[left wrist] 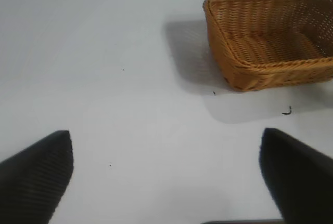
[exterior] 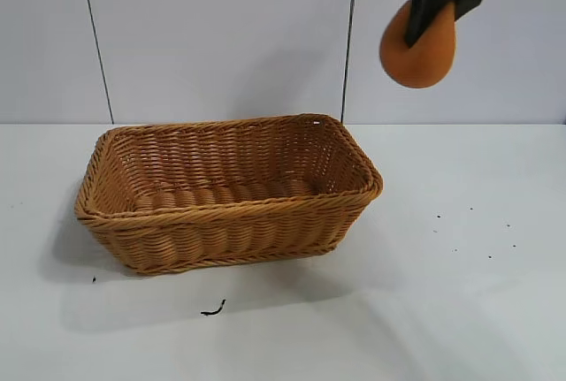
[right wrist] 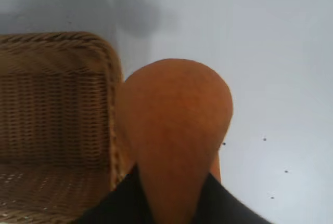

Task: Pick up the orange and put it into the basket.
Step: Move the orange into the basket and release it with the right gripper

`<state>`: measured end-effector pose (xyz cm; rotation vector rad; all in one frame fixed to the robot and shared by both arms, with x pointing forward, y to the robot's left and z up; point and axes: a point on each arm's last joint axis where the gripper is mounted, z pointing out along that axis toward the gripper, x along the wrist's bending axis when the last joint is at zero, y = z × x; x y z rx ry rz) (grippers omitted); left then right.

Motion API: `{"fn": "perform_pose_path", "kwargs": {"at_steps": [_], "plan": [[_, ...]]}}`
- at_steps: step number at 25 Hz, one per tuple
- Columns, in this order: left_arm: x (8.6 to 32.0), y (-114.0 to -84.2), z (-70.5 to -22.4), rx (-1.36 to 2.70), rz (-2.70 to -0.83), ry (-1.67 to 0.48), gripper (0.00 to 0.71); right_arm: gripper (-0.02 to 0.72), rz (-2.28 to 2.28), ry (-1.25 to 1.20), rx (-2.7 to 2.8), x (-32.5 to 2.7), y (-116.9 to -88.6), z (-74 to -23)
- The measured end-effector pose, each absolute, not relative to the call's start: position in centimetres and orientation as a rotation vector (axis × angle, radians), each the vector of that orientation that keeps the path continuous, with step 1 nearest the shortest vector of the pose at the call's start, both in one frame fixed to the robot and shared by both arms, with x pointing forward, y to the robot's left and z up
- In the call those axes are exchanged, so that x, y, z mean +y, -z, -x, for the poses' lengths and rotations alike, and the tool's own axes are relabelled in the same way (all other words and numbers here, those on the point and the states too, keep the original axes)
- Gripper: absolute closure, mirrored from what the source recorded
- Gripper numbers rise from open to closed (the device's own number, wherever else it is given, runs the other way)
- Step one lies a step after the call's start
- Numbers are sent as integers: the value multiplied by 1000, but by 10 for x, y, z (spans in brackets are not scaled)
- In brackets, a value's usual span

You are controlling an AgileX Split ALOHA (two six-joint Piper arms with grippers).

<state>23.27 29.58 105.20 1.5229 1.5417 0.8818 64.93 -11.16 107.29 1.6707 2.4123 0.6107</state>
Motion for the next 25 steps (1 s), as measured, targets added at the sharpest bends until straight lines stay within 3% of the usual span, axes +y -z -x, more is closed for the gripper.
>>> {"fn": "perform_pose_path", "kwargs": {"at_steps": [3, 8, 14, 19, 21, 25], "plan": [[296, -1052, -233, 1542, -1523, -882, 14, 650, -1578, -659, 2483, -68, -1063, -636], [296, -1052, -233, 1542, -1523, -882, 14, 650, -1525, -635, 2554, -33, -1024, -635], [296, -1052, -233, 1542, -1523, -882, 14, 650, -1597, -508, 2594, -21, -955, -648], [296, -1052, -233, 1542, -1523, -882, 14, 629, -1620, -448, 2617, -19, -930, -650], [296, -1052, -233, 1542, -1523, -882, 14, 524, -1619, -453, 2615, -19, -931, -650], [296, -1052, -233, 1542, -1523, -882, 14, 128, -1622, -446, 2622, -20, -937, -649]]}}
